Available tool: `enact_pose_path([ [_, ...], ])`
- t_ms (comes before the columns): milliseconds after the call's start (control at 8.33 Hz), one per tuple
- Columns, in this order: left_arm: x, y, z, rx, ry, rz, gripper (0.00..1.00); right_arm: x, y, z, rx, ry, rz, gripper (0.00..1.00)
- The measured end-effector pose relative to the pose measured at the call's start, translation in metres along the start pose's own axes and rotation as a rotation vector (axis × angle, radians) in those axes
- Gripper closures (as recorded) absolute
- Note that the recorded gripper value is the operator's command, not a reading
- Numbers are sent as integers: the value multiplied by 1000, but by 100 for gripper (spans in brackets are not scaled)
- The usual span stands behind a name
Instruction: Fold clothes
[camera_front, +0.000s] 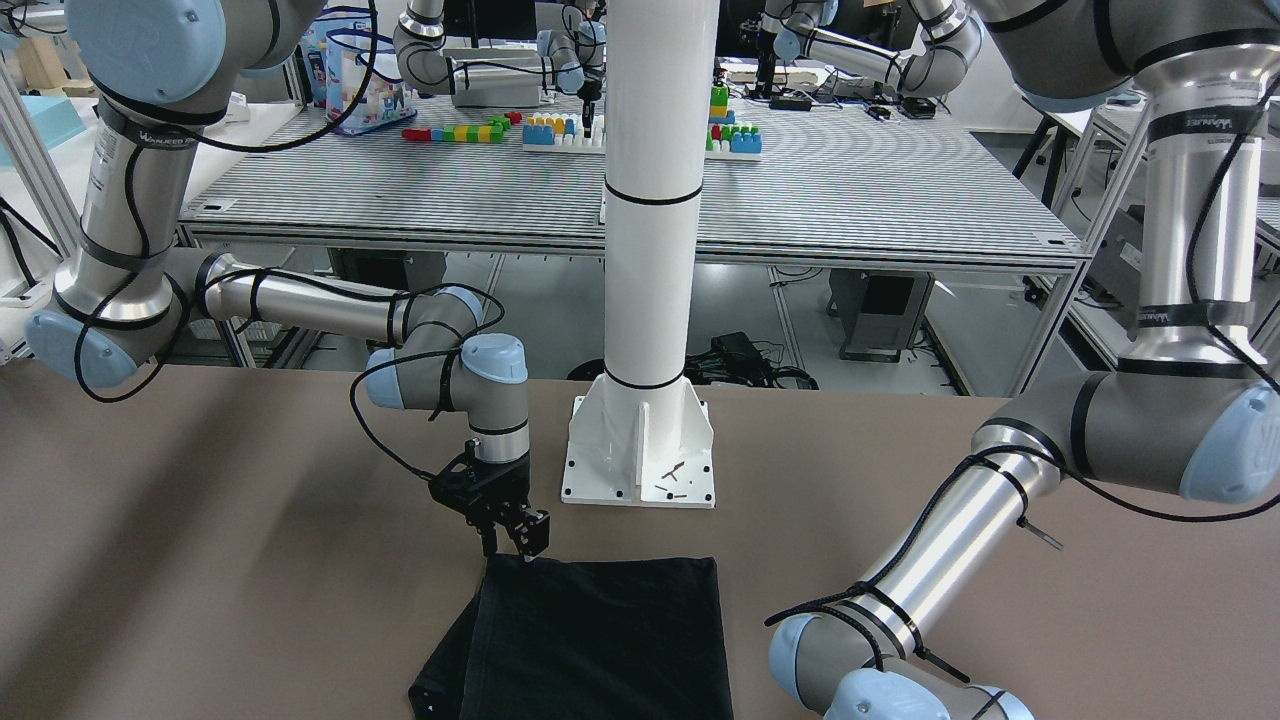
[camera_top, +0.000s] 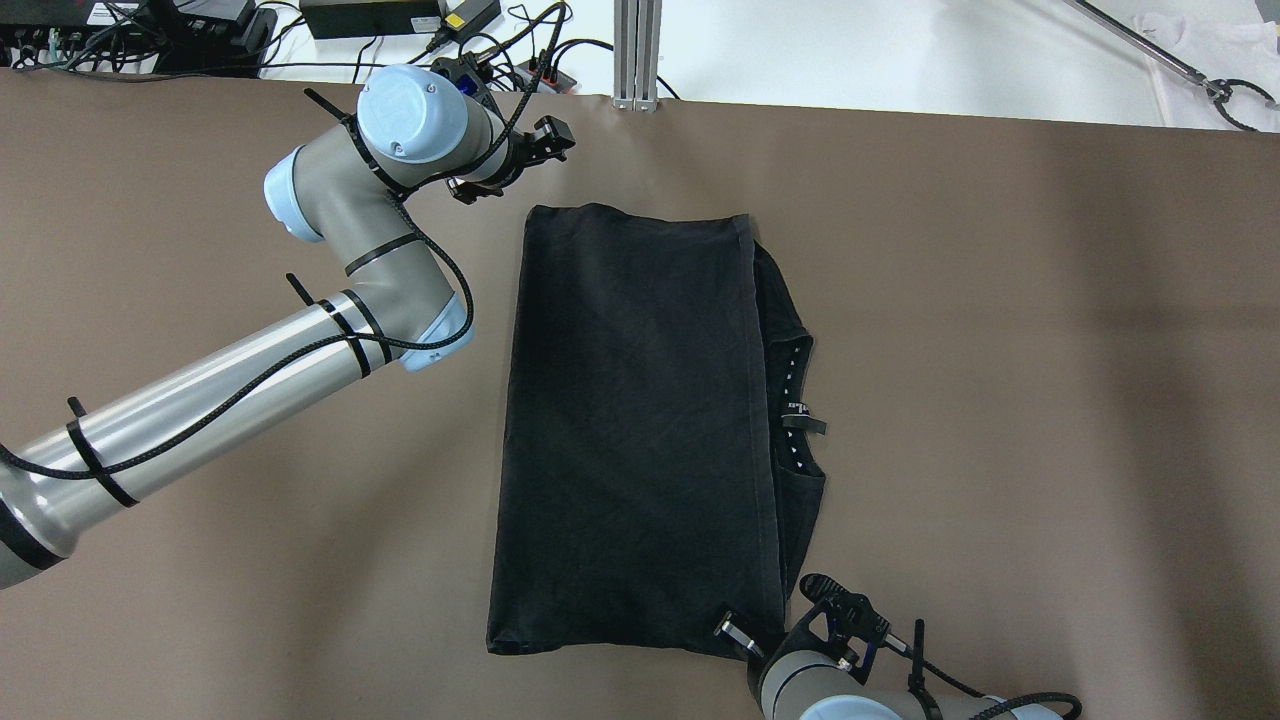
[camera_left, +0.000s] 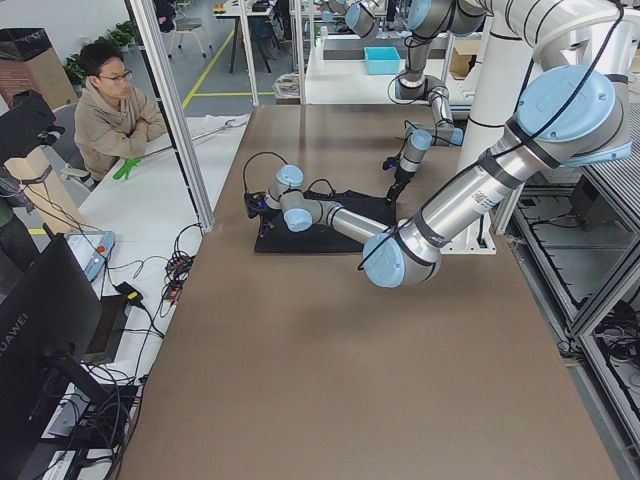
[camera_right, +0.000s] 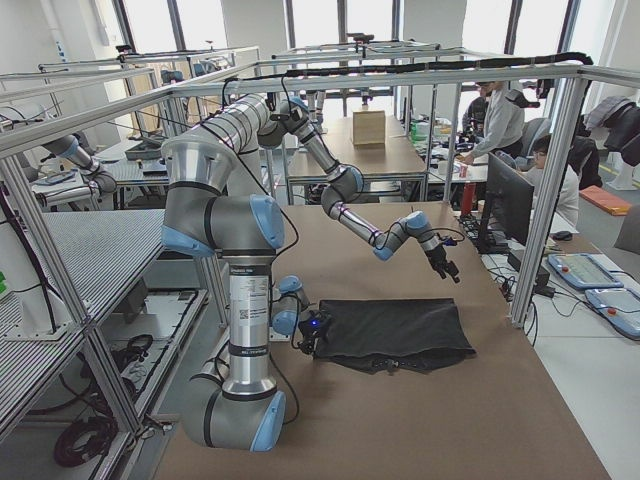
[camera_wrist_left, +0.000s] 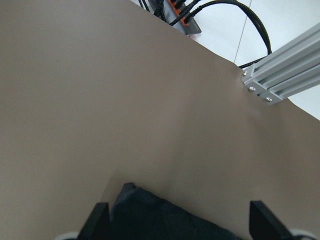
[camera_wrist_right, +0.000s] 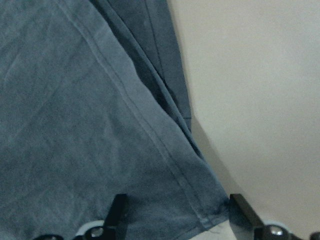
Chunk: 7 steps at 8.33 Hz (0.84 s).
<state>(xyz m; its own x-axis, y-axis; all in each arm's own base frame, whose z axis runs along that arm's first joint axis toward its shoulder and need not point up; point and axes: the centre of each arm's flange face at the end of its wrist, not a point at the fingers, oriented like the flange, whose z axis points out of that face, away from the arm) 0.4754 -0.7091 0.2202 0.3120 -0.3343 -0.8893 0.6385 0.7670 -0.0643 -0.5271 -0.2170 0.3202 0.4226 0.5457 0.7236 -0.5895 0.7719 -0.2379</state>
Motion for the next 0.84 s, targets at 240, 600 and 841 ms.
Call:
enact_pose_path([
  [240,0,1,0,0,0,-3,0,1,2,3,-1,3,0,37],
  [600,0,1,0,3,0,-3,0,2,0,10,6,6,1,50],
  [841,-1,1,1,6,-1,-3,0,0,-4,12,11,4,9,63],
])
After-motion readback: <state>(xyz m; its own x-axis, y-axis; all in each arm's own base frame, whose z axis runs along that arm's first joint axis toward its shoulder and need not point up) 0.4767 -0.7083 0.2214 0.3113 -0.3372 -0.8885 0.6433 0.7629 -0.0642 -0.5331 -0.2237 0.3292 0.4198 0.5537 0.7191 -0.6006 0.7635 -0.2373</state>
